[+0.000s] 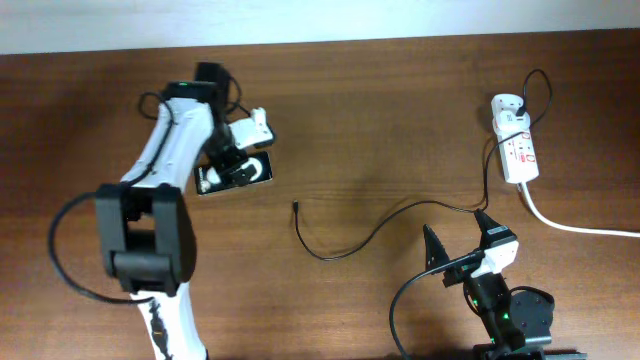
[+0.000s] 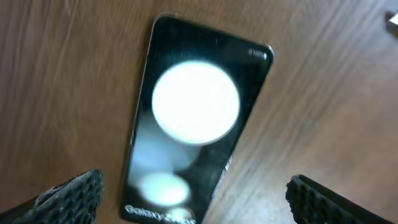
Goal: Plug charger to phone and switch on socket
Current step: 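Lift the phone with the left gripper and tilt it upright, then rotate the held phone with the left gripper, bottom edge toward center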
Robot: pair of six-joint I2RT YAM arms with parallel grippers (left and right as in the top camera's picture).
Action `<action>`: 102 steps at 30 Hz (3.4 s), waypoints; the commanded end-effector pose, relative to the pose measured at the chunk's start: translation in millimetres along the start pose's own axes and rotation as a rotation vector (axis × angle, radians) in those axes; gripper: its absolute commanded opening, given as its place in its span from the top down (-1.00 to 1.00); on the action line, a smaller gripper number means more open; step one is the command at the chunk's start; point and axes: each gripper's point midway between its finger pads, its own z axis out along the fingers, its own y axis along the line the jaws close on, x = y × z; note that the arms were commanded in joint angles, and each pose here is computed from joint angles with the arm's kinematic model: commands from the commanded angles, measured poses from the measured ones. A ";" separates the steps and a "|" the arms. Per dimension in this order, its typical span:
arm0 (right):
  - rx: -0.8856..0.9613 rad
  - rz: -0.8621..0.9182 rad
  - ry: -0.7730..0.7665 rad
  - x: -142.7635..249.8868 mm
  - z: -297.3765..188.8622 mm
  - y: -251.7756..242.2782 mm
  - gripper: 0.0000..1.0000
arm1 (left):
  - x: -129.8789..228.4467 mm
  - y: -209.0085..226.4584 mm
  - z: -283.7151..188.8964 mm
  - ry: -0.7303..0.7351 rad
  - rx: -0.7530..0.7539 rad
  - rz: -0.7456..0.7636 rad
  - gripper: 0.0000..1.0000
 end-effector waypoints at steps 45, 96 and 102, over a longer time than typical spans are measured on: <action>-0.013 -0.003 0.003 2.7 0.2 2.4 -0.97 | 3.4 -20.3 87.5 0.168 0.104 0.126 -1.00; -0.013 -0.003 0.003 2.7 0.2 2.3 -0.97 | -49.5 -57.7 87.3 0.135 0.209 -1.332 -0.98; -0.013 -0.003 0.003 2.7 0.2 2.3 -0.97 | -46.5 -61.5 86.5 0.156 0.213 -1.329 -0.98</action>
